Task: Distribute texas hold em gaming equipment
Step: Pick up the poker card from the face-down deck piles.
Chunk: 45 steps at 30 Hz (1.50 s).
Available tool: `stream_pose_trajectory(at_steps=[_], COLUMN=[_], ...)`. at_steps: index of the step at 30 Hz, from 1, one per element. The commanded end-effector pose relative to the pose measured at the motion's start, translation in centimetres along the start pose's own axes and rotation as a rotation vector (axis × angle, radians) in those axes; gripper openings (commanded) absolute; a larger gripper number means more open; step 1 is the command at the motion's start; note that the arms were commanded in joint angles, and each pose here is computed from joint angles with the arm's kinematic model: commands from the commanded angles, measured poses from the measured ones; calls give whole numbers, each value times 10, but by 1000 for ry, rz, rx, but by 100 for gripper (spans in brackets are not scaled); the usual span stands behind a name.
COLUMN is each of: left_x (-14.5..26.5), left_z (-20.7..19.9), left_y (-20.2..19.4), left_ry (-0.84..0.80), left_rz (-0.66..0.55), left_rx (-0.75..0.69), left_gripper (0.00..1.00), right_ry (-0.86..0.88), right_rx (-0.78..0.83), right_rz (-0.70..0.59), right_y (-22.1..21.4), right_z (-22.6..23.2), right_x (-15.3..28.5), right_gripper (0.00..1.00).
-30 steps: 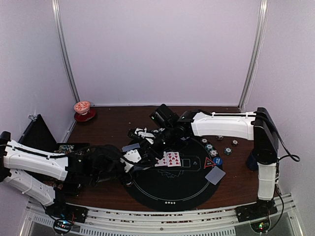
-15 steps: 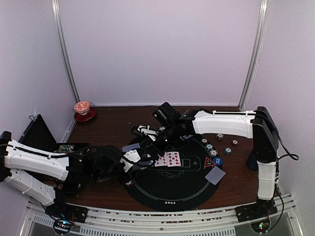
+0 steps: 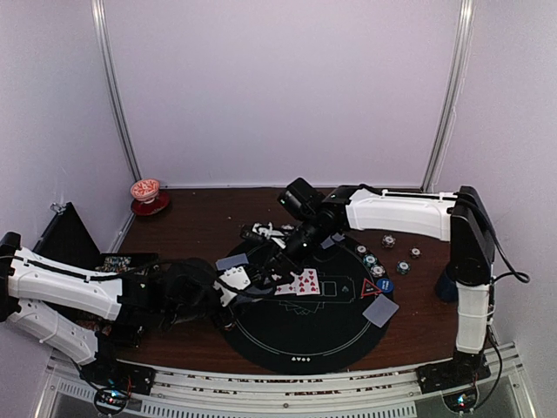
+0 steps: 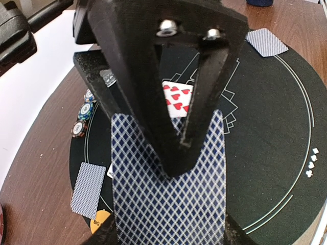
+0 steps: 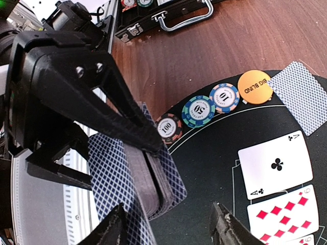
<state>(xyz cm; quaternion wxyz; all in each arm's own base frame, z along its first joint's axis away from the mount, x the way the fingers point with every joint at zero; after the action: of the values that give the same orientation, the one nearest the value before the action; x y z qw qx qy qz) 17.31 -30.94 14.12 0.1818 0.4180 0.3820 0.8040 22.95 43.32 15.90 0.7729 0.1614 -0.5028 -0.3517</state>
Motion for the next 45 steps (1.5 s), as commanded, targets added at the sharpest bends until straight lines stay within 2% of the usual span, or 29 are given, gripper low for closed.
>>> stream_pose_trajectory(at_steps=[1,23,31,36,45], left_x=[4,1,1,0,-1], left_z=[5,2,2,2,2], left_y=[25,24,24,24,22], left_ry=[15,3,2,0,4], left_rz=[-95,-86,-85,-84,-78], left_rx=[26,21,20,20,18], left_gripper=[54,54,54,54,54], right_ry=[8,-104,-86,-82,-77], right_rx=[58,164,184,196,198], right_rz=[-37,-19,13,24,62], right_y=[14,28,20,19,12], right_z=[19,18,23,25,26], right_x=[23,27,27,29,32], right_gripper=[56,43,25,0,0])
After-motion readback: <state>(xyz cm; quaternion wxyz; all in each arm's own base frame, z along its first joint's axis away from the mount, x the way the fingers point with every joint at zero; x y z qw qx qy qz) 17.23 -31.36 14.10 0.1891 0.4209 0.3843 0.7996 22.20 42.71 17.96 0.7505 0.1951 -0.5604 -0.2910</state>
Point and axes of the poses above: each gripper's point midway between its finger pads, its own x axis back along the fingers, its own z axis along the line the jaws close on, y = z × x, the point moved 2 cm from there along x, back along the fingers, and after that the axes turned 4 degrees about -x, right-handed, at the moved point
